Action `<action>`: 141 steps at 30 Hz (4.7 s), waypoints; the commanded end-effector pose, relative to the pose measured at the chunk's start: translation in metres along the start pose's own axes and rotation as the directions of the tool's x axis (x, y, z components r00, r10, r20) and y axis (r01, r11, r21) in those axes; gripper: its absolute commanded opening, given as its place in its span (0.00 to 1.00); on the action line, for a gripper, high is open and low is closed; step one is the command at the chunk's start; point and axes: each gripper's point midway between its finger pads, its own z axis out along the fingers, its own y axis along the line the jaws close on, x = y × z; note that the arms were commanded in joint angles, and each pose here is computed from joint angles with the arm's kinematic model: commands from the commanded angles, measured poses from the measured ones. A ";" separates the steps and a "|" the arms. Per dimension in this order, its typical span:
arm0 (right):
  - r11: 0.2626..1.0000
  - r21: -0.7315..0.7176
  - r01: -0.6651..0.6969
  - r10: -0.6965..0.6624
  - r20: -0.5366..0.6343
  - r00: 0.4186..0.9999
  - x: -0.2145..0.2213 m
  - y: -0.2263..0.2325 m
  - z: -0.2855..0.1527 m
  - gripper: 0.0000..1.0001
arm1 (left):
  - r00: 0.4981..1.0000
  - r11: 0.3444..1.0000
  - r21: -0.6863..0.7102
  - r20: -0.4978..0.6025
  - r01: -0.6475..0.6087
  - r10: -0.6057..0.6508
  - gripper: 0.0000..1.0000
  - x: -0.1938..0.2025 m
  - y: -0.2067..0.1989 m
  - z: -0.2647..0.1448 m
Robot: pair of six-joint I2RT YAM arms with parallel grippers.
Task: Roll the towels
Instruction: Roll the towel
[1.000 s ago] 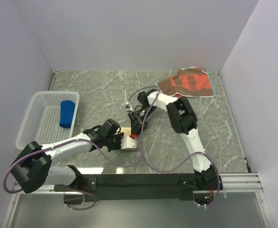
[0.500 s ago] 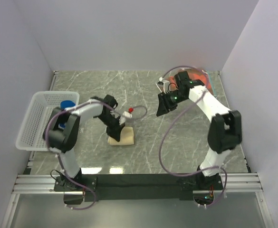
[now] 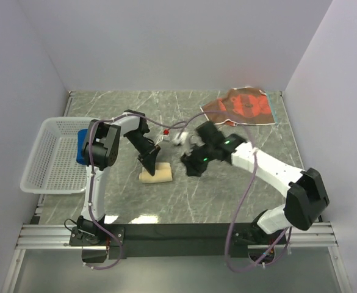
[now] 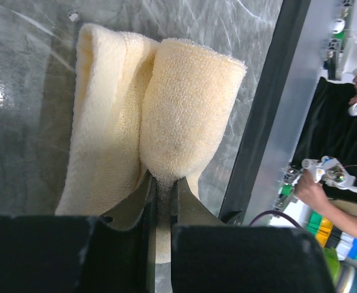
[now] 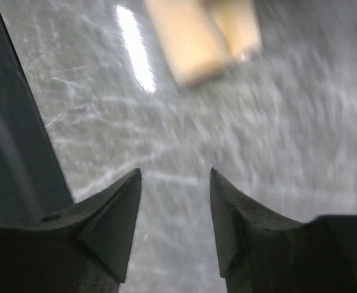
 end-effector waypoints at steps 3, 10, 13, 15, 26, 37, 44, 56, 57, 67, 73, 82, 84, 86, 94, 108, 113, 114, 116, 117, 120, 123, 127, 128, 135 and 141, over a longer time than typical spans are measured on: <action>0.906 0.188 0.378 -0.388 0.016 0.922 -0.068 0.014 0.044 0.63 | 0.982 0.973 -0.144 -0.079 -0.179 0.169 0.06 0.003 0.069 0.007; 0.754 0.268 0.600 -0.595 -0.109 0.796 -0.086 0.016 0.102 0.63 | 0.980 0.969 -0.153 -0.080 -0.195 0.185 0.07 0.008 0.068 0.009; 0.726 0.272 0.632 -0.614 -0.159 0.773 -0.078 0.010 0.123 0.59 | 0.980 0.970 -0.145 -0.074 -0.196 0.187 0.08 0.007 0.068 0.010; 0.733 0.236 0.638 -0.610 -0.188 0.770 -0.070 0.009 0.141 0.56 | 0.980 0.970 -0.145 -0.068 -0.198 0.190 0.08 0.006 0.067 0.010; 0.821 0.047 0.569 -0.544 -0.240 0.804 -0.013 0.019 0.178 0.00 | 0.981 0.971 -0.136 -0.019 -0.196 0.195 0.15 -0.001 0.063 0.006; 0.904 -0.418 0.086 -0.227 -0.301 0.926 0.050 0.077 0.145 0.00 | 0.895 0.943 -0.290 0.359 -0.163 0.265 0.44 -0.030 0.013 -0.104; 0.770 -0.582 -0.261 0.019 -0.388 0.921 0.038 0.075 0.149 0.00 | 0.798 0.835 -0.529 0.433 -0.151 0.419 0.50 -0.021 -0.024 -0.177; 0.634 -0.573 -0.519 0.185 -0.540 0.821 0.052 0.052 0.175 0.00 | 0.699 0.383 -0.794 -0.073 -0.472 0.712 0.63 0.041 -0.053 -0.080; 0.622 -0.564 -0.543 0.202 -0.554 0.808 0.052 0.051 0.175 0.00 | 0.652 0.347 -0.771 -0.115 -0.535 0.749 0.65 0.038 -0.057 -0.058; 0.526 -0.559 -0.641 0.292 -0.590 0.753 0.054 0.036 0.181 0.00 | 0.489 0.184 -0.689 -0.276 -0.701 0.828 0.76 0.027 -0.072 0.014; 0.518 -0.559 -0.648 0.300 -0.590 0.749 0.053 0.036 0.182 0.00 | 0.454 0.103 -0.672 -0.371 -0.733 0.810 0.75 0.020 -0.055 0.031; 0.533 -0.560 -0.634 0.320 -0.560 0.764 0.046 0.030 0.163 0.29 | 0.561 0.280 -0.573 -0.399 -0.770 0.725 0.32 0.039 -0.029 0.057; 0.579 -0.549 -0.603 0.348 -0.503 0.791 0.031 0.017 0.153 0.43 | 0.589 0.335 -0.549 -0.389 -0.766 0.708 0.27 0.046 -0.028 0.058; 0.627 -0.499 -0.598 0.393 -0.460 0.796 0.022 -0.004 0.137 0.50 | 0.620 0.408 -0.506 -0.376 -0.760 0.688 0.23 0.061 -0.030 0.063; 0.728 -0.367 -0.580 0.497 -0.301 0.814 -0.001 -0.088 0.073 0.53 | 0.787 0.627 -0.480 -0.318 -0.614 0.528 0.25 0.076 -0.020 0.059; 0.560 -0.501 -0.660 0.607 -0.294 0.739 0.008 -0.021 0.067 0.56 | 0.867 0.702 -0.518 -0.201 -0.489 0.455 0.32 0.046 -0.010 0.043; 0.487 -0.549 -0.679 0.632 -0.315 0.708 -0.004 -0.006 0.081 0.56 | 0.880 0.706 -0.535 -0.190 -0.464 0.435 0.33 0.049 -0.005 0.042; 0.473 -0.553 -0.686 0.634 -0.327 0.701 -0.004 -0.004 0.085 0.56 | 0.884 0.708 -0.539 -0.185 -0.456 0.428 0.33 0.051 -0.004 0.043; 0.467 -0.554 -0.690 0.628 -0.342 0.699 -0.006 0.000 0.090 0.55 | 0.887 0.712 -0.539 -0.175 -0.450 0.428 0.33 0.052 -0.005 0.044; 0.462 -0.553 -0.693 0.627 -0.350 0.696 -0.006 0.001 0.093 0.55 | 0.891 0.718 -0.539 -0.170 -0.441 0.420 0.34 0.053 -0.005 0.045; 0.469 -0.541 -0.698 0.618 -0.364 0.697 -0.004 0.006 0.103 0.54 | 0.895 0.723 -0.540 -0.154 -0.431 0.418 0.35 0.053 -0.006 0.047; 0.475 -0.530 -0.703 0.602 -0.387 0.699 -0.001 0.012 0.114 0.44 | 0.892 0.712 -0.554 -0.144 -0.432 0.429 0.42 0.051 -0.006 0.045; 0.438 -0.520 -0.733 0.621 -0.414 0.666 -0.002 0.010 0.120 0.20 | 0.884 0.693 -0.572 -0.139 -0.439 0.445 0.51 0.048 -0.008 0.040; 0.432 -0.517 -0.739 0.624 -0.420 0.659 -0.001 0.010 0.120 0.12 | 0.882 0.687 -0.578 -0.137 -0.441 0.451 0.54 0.047 -0.009 0.039; 0.387 -0.511 -0.767 0.640 -0.450 0.623 0.004 0.010 0.123 0.00 | 0.827 0.550 -0.675 -0.167 -0.492 0.536 0.66 0.035 -0.017 0.025; 0.359 -0.518 -0.776 0.643 -0.465 0.608 0.004 0.009 0.124 0.00 | 0.756 0.411 -0.734 -0.209 -0.541 0.620 0.71 0.024 -0.030 0.022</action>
